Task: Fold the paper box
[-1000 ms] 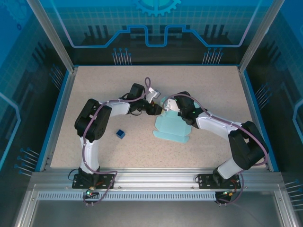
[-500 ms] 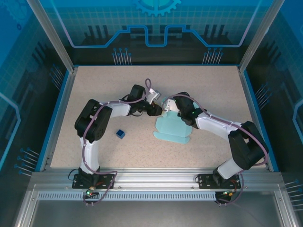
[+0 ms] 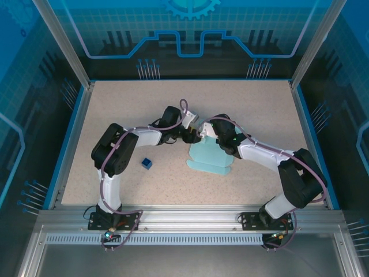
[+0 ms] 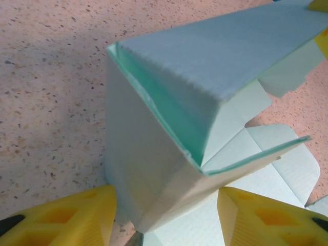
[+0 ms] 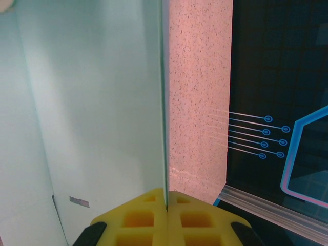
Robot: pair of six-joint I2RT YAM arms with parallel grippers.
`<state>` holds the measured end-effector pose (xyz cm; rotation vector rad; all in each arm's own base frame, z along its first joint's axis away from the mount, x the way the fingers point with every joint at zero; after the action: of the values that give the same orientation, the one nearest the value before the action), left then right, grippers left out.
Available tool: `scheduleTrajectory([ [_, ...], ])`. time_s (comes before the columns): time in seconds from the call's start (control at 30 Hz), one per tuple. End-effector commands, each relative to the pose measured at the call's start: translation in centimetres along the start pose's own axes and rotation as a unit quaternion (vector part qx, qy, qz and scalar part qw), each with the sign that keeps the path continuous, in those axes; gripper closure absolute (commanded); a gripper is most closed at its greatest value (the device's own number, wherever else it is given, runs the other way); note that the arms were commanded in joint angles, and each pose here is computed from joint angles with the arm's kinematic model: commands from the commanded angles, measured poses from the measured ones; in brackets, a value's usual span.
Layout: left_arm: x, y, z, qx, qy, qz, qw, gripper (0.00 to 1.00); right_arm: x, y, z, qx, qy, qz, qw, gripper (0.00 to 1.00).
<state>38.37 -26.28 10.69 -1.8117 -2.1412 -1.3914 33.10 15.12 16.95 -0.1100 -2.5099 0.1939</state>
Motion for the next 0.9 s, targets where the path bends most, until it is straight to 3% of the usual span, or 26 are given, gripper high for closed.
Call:
scheduleTrajectory([
  [0.0, 0.6, 1.9, -0.9, -0.014, 0.009, -0.038, 0.999, 0.44, 0.8, 0.6, 0.3, 0.002, 0.002, -0.02, 1.0, 1.0],
  [0.2, 0.7, 2.7, -0.1, 0.004, 0.036, -0.051, 0.998, 0.47, 0.9, 0.5, 0.3, -0.001, 0.005, -0.026, 1.0, 1.0],
  [0.53, 0.6, 3.6, -0.5, -0.009, 0.03, -0.059, 0.998, 0.42, 1.0, 0.6, 1.0, 0.001, 0.028, -0.04, 0.999, 1.0],
  [0.73, 0.7, 4.3, -0.3, -0.002, 0.023, -0.065, 0.998, 0.3, 0.8, 0.5, 1.3, 0.002, 0.04, -0.042, 0.998, 1.0],
  [0.87, 0.4, 4.4, -0.1, -0.003, 0.028, -0.055, 0.998, 0.32, 0.8, 0.5, 1.3, -0.003, 0.044, -0.046, 0.998, 1.0],
])
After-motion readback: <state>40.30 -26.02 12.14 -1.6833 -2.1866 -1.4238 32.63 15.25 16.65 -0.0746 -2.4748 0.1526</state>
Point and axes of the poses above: each hand's point on the last joint's axis, 136 mm out from that joint toward the fingers, its own x axis back along the fingers, its own z axis along the line the jaws close on, y = z × x, the point moved 7 cm from there along x, back along the fingers, and after that the axes turned 15 degrees about x, right-handed, at the moved point
